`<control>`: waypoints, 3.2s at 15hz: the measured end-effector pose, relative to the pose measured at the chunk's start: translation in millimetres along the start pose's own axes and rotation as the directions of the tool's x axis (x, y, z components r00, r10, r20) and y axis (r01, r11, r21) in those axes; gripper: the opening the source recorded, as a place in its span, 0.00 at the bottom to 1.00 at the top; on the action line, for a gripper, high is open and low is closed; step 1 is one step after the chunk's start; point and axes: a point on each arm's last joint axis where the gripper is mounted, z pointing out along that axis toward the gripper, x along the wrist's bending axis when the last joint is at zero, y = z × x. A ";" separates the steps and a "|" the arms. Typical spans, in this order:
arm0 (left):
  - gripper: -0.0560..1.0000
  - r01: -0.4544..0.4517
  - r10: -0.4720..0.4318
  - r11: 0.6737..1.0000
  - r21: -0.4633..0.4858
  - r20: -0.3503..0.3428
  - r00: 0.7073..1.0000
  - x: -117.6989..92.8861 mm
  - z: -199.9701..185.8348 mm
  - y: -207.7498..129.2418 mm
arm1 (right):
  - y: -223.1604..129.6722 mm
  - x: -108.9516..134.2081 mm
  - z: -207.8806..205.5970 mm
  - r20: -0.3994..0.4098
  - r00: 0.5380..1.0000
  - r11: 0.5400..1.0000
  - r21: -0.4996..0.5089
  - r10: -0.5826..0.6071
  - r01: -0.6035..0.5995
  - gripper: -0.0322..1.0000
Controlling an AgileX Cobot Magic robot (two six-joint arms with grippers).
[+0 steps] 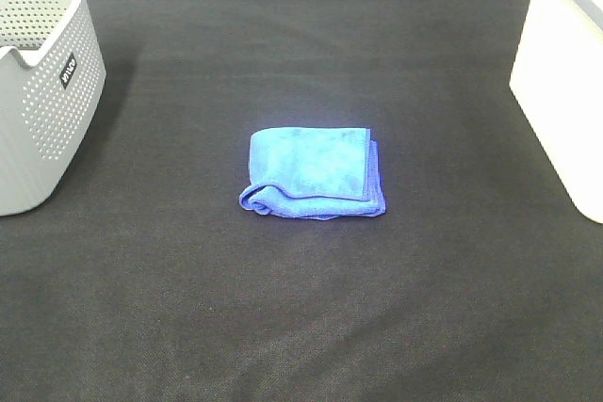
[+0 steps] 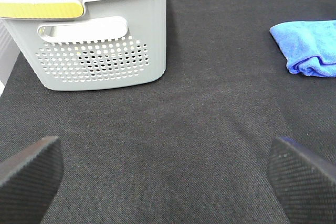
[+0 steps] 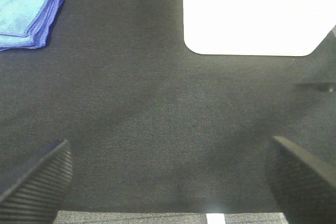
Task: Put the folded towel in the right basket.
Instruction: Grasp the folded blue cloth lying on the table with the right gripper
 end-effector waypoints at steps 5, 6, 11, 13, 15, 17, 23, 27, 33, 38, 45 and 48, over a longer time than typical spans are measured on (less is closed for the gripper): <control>0.99 -0.005 0.005 1.000 0.002 -0.016 1.000 1.5 0.0 -0.1 | 0.0 0.2 0.0 -0.002 1.000 1.000 0.000 0.001 -0.001 0.96; 0.99 -0.003 0.003 1.000 0.002 -0.021 1.000 1.9 0.0 -0.2 | 0.0 0.2 0.0 -0.002 1.000 1.000 0.000 0.001 -0.001 0.96; 0.99 0.002 -0.002 1.000 0.003 -0.032 0.999 2.9 -0.1 -0.2 | -0.1 -2.1 0.0 0.023 1.000 1.000 0.001 -0.012 0.012 0.97; 0.99 0.002 -0.002 1.000 0.003 -0.032 0.999 2.9 -0.1 -0.2 | -0.1 -2.1 0.0 0.023 1.000 1.000 0.001 -0.012 0.012 0.97; 0.99 0.002 -0.002 1.000 0.003 -0.032 0.999 2.9 -0.1 -0.2 | -0.1 -2.1 0.0 0.023 1.000 1.000 0.001 -0.012 0.012 0.97; 0.99 0.002 -0.002 1.000 0.003 -0.032 0.999 2.9 -0.1 -0.2 | -0.1 -2.1 0.0 0.023 1.000 1.000 0.001 -0.012 0.012 0.97; 0.99 0.002 -0.002 1.000 0.003 -0.032 0.999 2.9 -0.1 -0.2 | -0.1 -2.1 0.0 0.023 1.000 1.000 0.001 -0.012 0.012 0.97; 0.99 0.002 -0.002 1.000 0.003 -0.032 0.999 2.9 -0.1 -0.2 | -0.1 -2.1 0.0 0.023 1.000 1.000 0.001 -0.012 0.012 0.97; 0.99 0.002 -0.002 1.000 0.003 -0.032 0.999 2.9 -0.1 -0.2 | -0.1 -2.1 0.0 0.023 1.000 1.000 0.001 -0.012 0.012 0.97; 0.99 0.002 -0.002 1.000 0.003 -0.032 0.999 2.9 -0.1 -0.2 | -0.1 -2.4 0.0 0.026 1.000 1.000 0.002 -0.013 0.013 0.97; 0.99 0.002 -0.002 1.000 0.003 -0.032 0.999 2.9 -0.1 -0.2 | -0.1 -2.4 0.0 0.027 1.000 1.000 0.002 -0.013 0.013 0.97; 0.99 0.002 -0.002 1.000 0.003 -0.032 0.999 2.9 -0.1 -0.2 | -0.1 -2.6 0.0 0.029 0.999 1.000 0.002 -0.014 0.014 0.97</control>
